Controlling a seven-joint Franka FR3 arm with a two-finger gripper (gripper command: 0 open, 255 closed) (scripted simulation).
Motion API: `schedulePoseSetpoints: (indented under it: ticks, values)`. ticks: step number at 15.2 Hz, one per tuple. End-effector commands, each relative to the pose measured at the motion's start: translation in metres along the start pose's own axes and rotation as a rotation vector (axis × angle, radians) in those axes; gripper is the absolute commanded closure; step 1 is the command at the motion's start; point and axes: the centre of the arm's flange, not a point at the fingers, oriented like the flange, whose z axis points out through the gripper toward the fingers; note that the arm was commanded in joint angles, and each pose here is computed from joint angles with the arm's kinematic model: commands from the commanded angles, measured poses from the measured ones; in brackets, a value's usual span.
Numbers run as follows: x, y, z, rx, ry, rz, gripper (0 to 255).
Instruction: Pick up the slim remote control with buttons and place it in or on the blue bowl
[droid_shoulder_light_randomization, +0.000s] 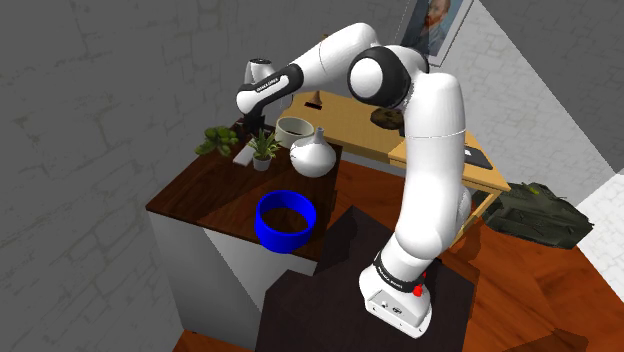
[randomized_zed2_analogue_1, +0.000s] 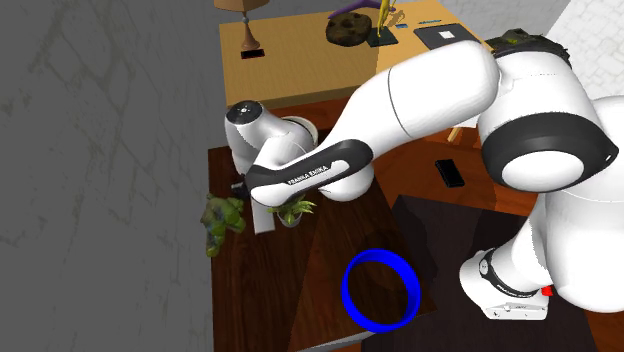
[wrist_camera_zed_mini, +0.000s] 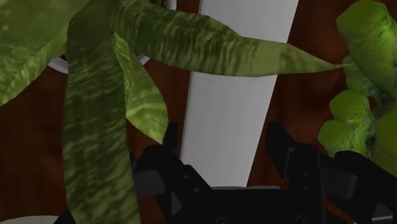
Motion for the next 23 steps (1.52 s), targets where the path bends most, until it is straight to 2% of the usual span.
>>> schedulePoseSetpoints:
  ticks: [1,3,6,23]
  values:
    - [-0.016,-0.002,0.022,-0.05,-0.048,-0.02,255]
    - [-0.014,-0.01,0.02,-0.051,-0.047,-0.02,255]
    - [-0.015,0.003,0.015,-0.05,-0.047,-0.02,255]
    - [-0.009,-0.002,-0.074,-0.05,-0.047,-0.02,255]
